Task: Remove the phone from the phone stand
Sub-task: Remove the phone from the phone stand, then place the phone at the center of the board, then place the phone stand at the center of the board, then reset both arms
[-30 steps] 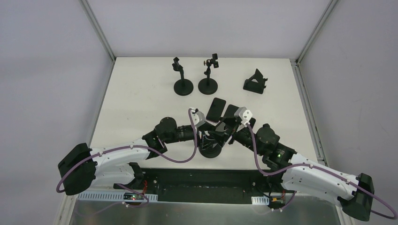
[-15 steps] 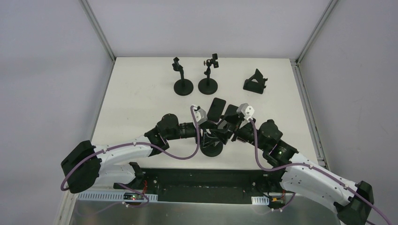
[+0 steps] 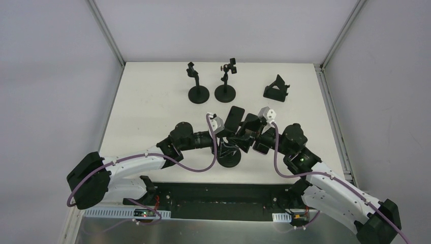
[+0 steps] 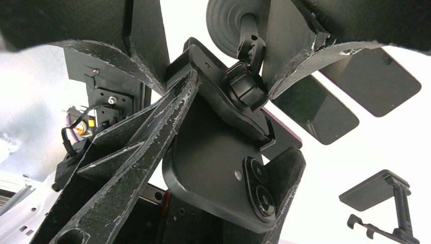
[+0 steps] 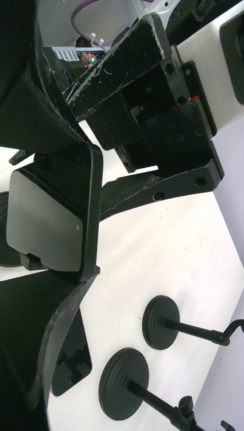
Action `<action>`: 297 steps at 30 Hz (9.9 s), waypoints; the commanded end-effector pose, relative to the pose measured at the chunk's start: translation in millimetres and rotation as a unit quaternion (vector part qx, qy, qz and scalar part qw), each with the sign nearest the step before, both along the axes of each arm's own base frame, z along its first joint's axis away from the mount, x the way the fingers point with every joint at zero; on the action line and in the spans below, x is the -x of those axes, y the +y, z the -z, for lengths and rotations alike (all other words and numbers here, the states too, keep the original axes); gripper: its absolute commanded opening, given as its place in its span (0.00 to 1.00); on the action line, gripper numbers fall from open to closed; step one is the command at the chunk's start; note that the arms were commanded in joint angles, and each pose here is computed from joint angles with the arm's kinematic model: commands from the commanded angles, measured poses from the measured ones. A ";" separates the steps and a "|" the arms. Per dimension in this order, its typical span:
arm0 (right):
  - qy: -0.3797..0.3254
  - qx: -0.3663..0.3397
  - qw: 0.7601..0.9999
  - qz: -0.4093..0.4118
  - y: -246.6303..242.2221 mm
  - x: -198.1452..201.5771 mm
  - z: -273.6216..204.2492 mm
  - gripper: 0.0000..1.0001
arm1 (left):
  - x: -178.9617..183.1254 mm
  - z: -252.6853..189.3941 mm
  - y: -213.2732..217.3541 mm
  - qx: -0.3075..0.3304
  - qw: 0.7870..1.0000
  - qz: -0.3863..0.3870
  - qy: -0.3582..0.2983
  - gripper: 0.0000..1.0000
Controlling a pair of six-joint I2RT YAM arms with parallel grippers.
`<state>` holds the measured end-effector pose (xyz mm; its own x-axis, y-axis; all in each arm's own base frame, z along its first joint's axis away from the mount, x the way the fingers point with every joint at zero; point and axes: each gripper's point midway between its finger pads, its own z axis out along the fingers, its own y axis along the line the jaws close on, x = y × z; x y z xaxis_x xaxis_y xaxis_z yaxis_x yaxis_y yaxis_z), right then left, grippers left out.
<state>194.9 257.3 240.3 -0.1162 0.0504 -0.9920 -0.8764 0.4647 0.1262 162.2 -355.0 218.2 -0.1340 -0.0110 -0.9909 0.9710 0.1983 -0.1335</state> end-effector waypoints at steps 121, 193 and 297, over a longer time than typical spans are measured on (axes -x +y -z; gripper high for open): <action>0.370 0.013 0.909 0.190 59.4 -68.0 -22.2 0.00 | -74.8 13.3 231.0 -0.207 0.871 -0.444 -0.035 0.00; 0.403 0.222 0.786 0.413 96.3 -192.6 200.8 0.85 | -67.5 12.3 229.7 -0.173 0.879 -0.445 -0.013 0.00; 0.351 -0.150 0.795 0.472 -183.7 -57.2 -16.0 1.00 | -93.8 6.8 303.8 -0.096 0.781 -0.579 0.216 0.99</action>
